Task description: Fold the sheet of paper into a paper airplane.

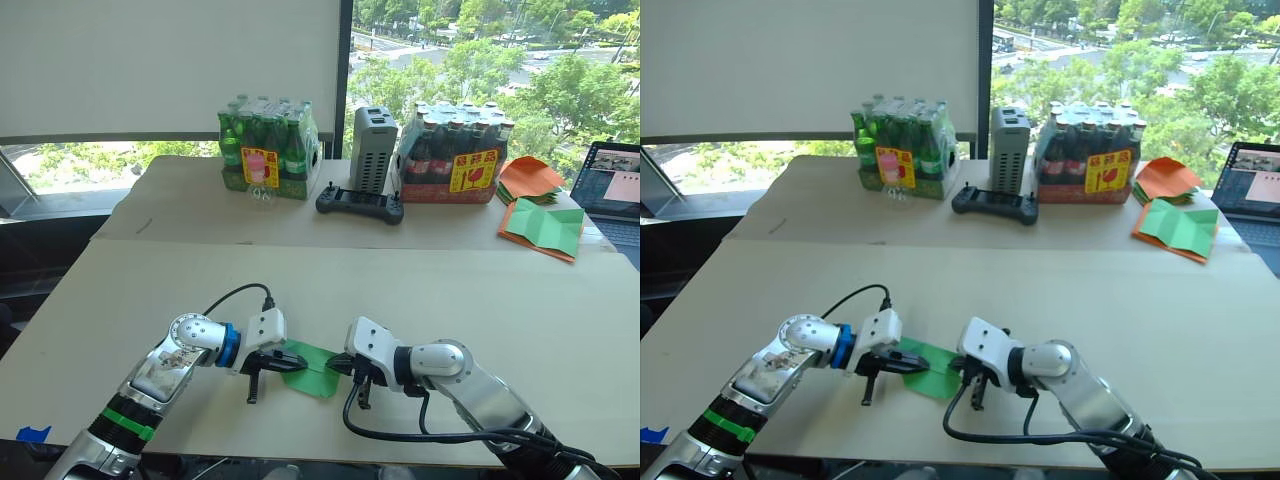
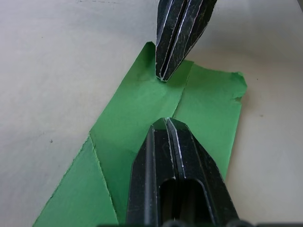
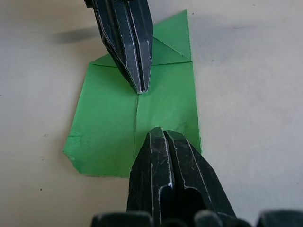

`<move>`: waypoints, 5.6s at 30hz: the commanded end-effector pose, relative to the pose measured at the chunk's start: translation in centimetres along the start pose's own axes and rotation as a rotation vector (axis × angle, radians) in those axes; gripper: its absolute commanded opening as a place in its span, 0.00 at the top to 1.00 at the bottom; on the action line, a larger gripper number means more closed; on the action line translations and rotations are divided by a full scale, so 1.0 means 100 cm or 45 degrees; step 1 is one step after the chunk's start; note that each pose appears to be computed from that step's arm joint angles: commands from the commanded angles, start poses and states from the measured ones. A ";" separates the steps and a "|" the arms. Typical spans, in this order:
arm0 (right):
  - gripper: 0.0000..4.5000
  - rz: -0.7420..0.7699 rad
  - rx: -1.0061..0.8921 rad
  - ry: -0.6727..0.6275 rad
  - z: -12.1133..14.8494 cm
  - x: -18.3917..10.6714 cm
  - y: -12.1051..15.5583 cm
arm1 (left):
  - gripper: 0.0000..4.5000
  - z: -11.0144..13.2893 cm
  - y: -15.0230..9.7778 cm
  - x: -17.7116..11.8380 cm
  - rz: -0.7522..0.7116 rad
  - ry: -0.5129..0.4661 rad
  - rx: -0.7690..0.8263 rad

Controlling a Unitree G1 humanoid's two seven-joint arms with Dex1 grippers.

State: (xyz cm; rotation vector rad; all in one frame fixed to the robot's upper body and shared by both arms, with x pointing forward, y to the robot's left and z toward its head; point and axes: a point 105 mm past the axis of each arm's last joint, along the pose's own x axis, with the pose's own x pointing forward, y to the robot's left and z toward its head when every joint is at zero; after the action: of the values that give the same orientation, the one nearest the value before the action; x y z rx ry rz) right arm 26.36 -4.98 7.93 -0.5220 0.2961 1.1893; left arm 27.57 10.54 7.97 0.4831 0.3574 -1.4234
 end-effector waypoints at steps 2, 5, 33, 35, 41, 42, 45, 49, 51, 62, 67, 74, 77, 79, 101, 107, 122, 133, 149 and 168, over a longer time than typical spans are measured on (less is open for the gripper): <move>1.00 0.010 0.062 0.110 -0.019 0.002 0.004 | 1.00 -0.012 0.003 -0.001 0.015 0.060 -0.017; 1.00 0.011 0.063 0.108 -0.018 0.001 0.004 | 1.00 -0.021 -0.001 -0.007 -0.003 0.101 -0.044; 1.00 0.031 0.061 0.107 -0.015 0.002 0.005 | 1.00 -0.044 0.006 -0.056 0.161 0.163 -0.141; 1.00 0.031 0.060 0.106 -0.015 0.002 0.005 | 1.00 -0.038 0.006 -0.059 0.165 0.140 -0.140; 1.00 0.025 0.056 0.106 -0.015 0.003 0.004 | 1.00 -0.014 0.004 -0.072 0.173 0.057 -0.150; 1.00 0.024 0.056 0.105 -0.015 0.003 0.003 | 1.00 -0.012 0.004 -0.073 0.178 0.053 -0.153; 1.00 0.022 0.052 0.097 -0.013 0.004 0.003 | 1.00 -0.002 0.005 -0.076 0.191 -0.004 -0.173; 1.00 0.014 0.050 0.060 -0.005 0.003 0.002 | 1.00 0.009 0.004 -0.074 0.185 -0.085 -0.215; 1.00 0.007 0.050 0.016 0.002 0.002 0.001 | 1.00 0.010 0.001 -0.072 0.180 -0.097 -0.231; 0.42 -0.055 0.115 -0.302 0.052 -0.026 -0.003 | 1.00 0.020 -0.003 -0.073 0.294 -0.211 -0.314; 0.12 -0.116 0.187 -0.295 0.048 -0.028 -0.012 | 1.00 0.024 -0.008 -0.079 0.338 -0.247 -0.350; 0.12 -0.089 0.210 -0.185 0.025 -0.020 -0.012 | 1.00 0.027 -0.010 -0.081 0.368 -0.264 -0.366; 0.12 -0.066 0.217 -0.184 0.024 -0.019 -0.010 | 1.00 0.027 -0.011 -0.081 0.368 -0.263 -0.364; 0.23 -0.057 0.219 -0.184 0.024 -0.017 -0.009 | 1.00 0.025 -0.012 -0.080 0.365 -0.246 -0.358; 0.99 -0.084 -0.073 -0.356 0.057 -0.029 -0.007 | 1.00 0.027 -0.005 -0.088 0.389 -0.275 -0.355; 0.99 -0.268 -0.764 -0.340 0.070 -0.038 -0.015 | 1.00 0.032 0.003 -0.093 0.417 -0.311 -0.349; 0.99 -0.396 -1.415 -0.345 0.053 -0.032 0.010 | 1.00 0.036 0.002 -0.096 0.406 -0.318 -0.353; 0.99 -0.887 -1.445 -0.334 0.090 -0.054 -0.052 | 1.00 0.038 0.002 -0.093 0.398 -0.319 -0.347; 0.93 -0.302 -1.285 -0.219 0.023 -0.015 0.010 | 1.00 0.038 0.000 -0.090 0.366 -0.309 -0.346; 0.56 -0.201 -0.501 -0.391 0.068 -0.008 -0.010 | 1.00 0.037 0.002 -0.084 0.354 -0.308 -0.341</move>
State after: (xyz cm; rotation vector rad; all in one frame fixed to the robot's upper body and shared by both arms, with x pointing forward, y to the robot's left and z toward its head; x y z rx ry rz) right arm 26.32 -2.10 15.26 -0.7033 -0.3262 1.1616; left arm 26.47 15.84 14.67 0.1084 0.3025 -1.1264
